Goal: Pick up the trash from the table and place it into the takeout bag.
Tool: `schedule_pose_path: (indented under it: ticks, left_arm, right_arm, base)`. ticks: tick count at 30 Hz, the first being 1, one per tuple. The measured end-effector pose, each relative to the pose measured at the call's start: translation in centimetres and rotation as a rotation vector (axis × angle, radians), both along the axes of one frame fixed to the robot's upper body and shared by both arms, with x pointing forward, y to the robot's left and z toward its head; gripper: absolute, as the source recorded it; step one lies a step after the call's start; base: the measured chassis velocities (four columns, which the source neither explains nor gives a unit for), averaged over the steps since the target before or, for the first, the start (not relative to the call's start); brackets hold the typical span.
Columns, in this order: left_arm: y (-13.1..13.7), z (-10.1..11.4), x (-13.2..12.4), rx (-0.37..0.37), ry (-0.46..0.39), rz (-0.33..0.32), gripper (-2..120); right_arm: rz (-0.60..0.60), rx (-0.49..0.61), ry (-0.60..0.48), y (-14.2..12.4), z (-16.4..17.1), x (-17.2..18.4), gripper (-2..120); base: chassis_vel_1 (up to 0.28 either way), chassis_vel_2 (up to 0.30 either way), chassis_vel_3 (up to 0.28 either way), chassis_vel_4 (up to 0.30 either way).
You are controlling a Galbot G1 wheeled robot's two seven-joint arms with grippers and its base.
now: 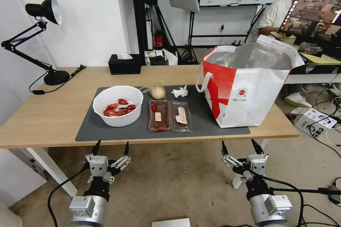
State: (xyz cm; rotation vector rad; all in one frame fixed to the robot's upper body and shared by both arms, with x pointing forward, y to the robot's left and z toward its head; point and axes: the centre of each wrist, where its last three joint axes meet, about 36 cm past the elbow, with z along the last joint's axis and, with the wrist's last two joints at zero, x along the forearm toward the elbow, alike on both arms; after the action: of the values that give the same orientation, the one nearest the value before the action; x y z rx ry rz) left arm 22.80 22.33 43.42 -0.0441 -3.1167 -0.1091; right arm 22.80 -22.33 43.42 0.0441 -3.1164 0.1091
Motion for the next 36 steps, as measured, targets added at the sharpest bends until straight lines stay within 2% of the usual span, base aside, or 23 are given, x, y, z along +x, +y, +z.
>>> schedule_pose_path:
  ticks: [23,31,33,36]
  left_arm:
    - [0.0,0.0,0.0,-0.002,0.002,0.0,100]
    - [1.2,2.2,0.8,-0.077,0.109,0.053,100]
    - [1.7,3.3,1.2,-0.108,0.159,0.069,100]
    - [1.9,3.9,1.3,-0.125,0.174,0.073,100]
  right_arm:
    - [0.001,0.0,0.001,0.0,0.0,0.0,100]
    - [0.068,0.034,0.107,-1.8,2.1,1.7,100]
    - [0.104,0.042,0.16,-2.5,3.2,2.4,100]
    - [0.127,0.042,0.168,-2.8,3.6,2.8,100]
  base:
    - [0.0,0.0,0.0,0.0]
    - [0.0,0.0,0.0,0.0]
    - [0.0,0.0,0.0,0.0]
    - [0.0,0.0,0.0,0.0]
